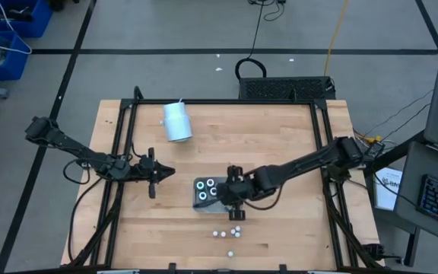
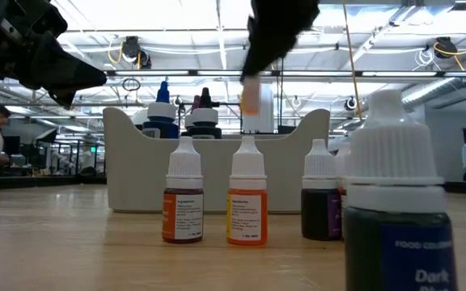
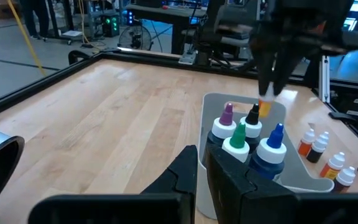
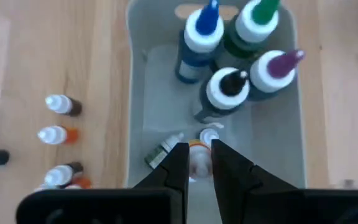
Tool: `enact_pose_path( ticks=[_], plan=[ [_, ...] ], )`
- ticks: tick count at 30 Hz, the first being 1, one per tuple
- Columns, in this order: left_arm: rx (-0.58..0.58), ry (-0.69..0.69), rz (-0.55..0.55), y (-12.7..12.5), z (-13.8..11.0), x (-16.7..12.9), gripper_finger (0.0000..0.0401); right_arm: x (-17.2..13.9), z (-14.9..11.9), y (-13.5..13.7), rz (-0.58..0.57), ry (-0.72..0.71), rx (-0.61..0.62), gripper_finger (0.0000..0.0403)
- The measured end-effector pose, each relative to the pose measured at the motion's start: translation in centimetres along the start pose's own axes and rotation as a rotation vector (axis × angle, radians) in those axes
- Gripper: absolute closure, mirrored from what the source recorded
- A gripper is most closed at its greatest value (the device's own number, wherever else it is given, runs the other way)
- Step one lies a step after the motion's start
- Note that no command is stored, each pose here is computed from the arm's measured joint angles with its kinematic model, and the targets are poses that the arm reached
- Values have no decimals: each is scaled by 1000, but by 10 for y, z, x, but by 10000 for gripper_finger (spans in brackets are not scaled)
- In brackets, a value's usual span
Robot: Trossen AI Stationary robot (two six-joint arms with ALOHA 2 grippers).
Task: Pick & Place food coloring
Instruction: Put the small orange food coloring bottle into the gray bin
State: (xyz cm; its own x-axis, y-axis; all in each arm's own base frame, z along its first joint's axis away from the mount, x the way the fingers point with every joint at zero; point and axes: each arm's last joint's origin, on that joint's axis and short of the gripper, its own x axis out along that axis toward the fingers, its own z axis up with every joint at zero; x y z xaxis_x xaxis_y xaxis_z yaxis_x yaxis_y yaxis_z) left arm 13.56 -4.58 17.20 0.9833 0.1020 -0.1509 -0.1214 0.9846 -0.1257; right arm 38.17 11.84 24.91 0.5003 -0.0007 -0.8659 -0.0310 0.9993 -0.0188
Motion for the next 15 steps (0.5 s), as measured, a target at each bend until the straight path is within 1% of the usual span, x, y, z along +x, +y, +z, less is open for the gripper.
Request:
enact_pose_path(
  ticks=[2, 7, 11, 15],
  plan=[
    [2, 2, 0, 0, 0, 0, 359, 10, 1, 2, 0, -6, -15, 365],
    [5, 3, 1, 0, 0, 0, 359, 38, -5, 7, -9, 39, -30, 365],
    [7, 7, 2, 0, -1, 0, 359, 45, -5, 8, -10, 40, -31, 365],
    [8, 7, 2, 0, -1, 0, 359, 51, -7, 8, -39, 53, -35, 365]
  ],
)
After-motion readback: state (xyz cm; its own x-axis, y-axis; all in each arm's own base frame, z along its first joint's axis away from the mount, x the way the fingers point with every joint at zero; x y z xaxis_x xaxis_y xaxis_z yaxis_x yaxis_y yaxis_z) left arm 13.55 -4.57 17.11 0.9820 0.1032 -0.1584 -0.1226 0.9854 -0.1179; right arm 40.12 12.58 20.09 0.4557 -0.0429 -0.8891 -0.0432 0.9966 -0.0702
